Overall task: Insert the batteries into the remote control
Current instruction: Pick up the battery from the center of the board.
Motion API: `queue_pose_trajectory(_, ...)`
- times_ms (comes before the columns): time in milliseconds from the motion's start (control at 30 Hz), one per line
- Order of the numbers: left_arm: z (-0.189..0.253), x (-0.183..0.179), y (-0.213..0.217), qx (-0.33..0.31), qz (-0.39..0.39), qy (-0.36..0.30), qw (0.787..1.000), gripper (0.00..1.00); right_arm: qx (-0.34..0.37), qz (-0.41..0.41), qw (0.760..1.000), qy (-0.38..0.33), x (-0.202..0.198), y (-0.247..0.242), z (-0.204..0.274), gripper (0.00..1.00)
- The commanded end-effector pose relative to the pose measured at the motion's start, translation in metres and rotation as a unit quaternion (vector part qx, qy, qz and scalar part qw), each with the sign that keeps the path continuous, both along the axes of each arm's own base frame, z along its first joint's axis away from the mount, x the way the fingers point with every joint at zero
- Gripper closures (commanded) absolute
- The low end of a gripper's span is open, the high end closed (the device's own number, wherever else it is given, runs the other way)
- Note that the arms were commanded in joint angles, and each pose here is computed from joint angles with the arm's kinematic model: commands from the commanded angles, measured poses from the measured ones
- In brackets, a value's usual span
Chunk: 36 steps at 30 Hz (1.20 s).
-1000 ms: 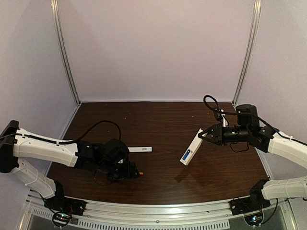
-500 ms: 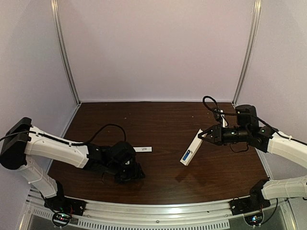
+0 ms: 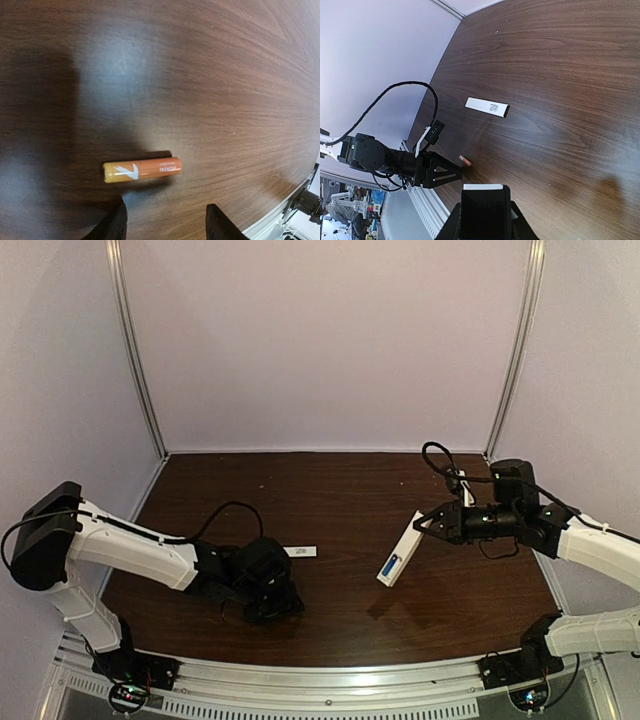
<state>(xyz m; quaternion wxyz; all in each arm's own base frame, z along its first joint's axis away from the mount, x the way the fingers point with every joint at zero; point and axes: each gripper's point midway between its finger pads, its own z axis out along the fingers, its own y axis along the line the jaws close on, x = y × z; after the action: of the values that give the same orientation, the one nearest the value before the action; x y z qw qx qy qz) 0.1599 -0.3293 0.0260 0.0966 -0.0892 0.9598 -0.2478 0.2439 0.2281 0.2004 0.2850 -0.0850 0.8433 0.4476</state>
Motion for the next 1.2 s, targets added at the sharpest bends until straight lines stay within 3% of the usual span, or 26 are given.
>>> queue_pose_trajectory(0, -0.012, 0.010, 0.014, 0.035, 0.026, 0.009, 0.999, 0.46, -0.008, -0.009, 1.000, -0.009, 0.005, -0.004, 0.001, 1.00)
queue_pose_trajectory(433, -0.021, 0.025, 0.026, 0.080, 0.033, 0.011, 0.996, 0.49, -0.014, -0.008, 1.000, -0.014, 0.006, -0.004, 0.002, 1.00)
queue_pose_trajectory(733, -0.035, 0.030, 0.039, 0.183, 0.019, 0.036, 0.982, 0.52, -0.017, -0.007, 1.000, -0.018, 0.007, -0.005, 0.003, 1.00)
queue_pose_trajectory(1167, -0.056, 0.035, 0.056, 0.270, 0.021, 0.061, 0.961, 0.55, -0.013, -0.005, 1.000, -0.022, 0.005, -0.006, 0.004, 1.00)
